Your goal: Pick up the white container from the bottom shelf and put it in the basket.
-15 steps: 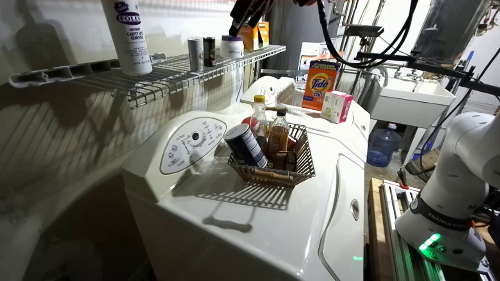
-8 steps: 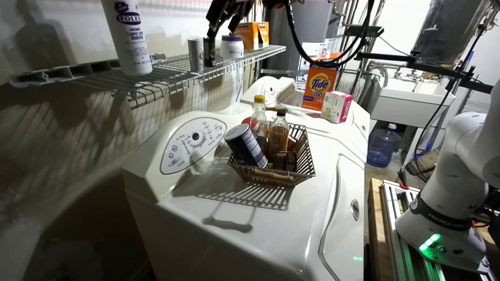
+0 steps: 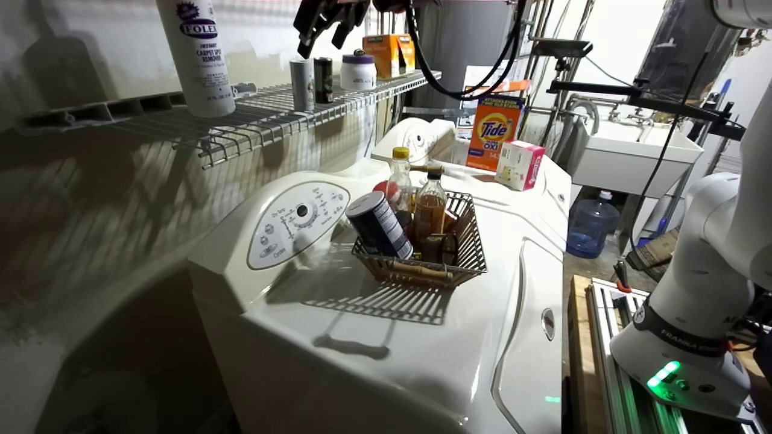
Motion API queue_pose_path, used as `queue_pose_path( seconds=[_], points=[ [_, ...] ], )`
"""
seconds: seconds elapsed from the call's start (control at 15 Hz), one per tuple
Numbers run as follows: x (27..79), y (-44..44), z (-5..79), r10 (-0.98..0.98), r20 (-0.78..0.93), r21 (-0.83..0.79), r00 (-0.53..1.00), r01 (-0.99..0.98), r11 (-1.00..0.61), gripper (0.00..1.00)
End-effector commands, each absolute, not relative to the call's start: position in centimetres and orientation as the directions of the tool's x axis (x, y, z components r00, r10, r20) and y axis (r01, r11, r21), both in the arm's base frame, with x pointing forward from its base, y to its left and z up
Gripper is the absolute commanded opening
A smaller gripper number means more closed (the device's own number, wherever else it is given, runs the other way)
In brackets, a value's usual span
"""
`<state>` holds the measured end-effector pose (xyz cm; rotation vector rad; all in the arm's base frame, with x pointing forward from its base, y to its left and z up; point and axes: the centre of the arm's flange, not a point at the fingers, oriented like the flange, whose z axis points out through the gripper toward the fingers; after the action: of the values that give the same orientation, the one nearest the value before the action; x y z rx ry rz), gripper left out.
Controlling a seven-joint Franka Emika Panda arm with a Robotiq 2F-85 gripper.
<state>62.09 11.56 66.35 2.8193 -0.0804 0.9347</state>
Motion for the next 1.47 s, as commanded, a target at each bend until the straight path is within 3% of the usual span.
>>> queue_pose_path(
  seconds=[0.0, 1.4],
  points=[
    [65.0, 11.3, 67.1, 0.01, 0.588, 0.172, 0.809, -0.113, -0.979, 1.0],
    [69.3, 9.5, 64.2, 0.019, 0.572, 0.194, 0.82, -0.113, -0.974, 1.0]
  ],
)
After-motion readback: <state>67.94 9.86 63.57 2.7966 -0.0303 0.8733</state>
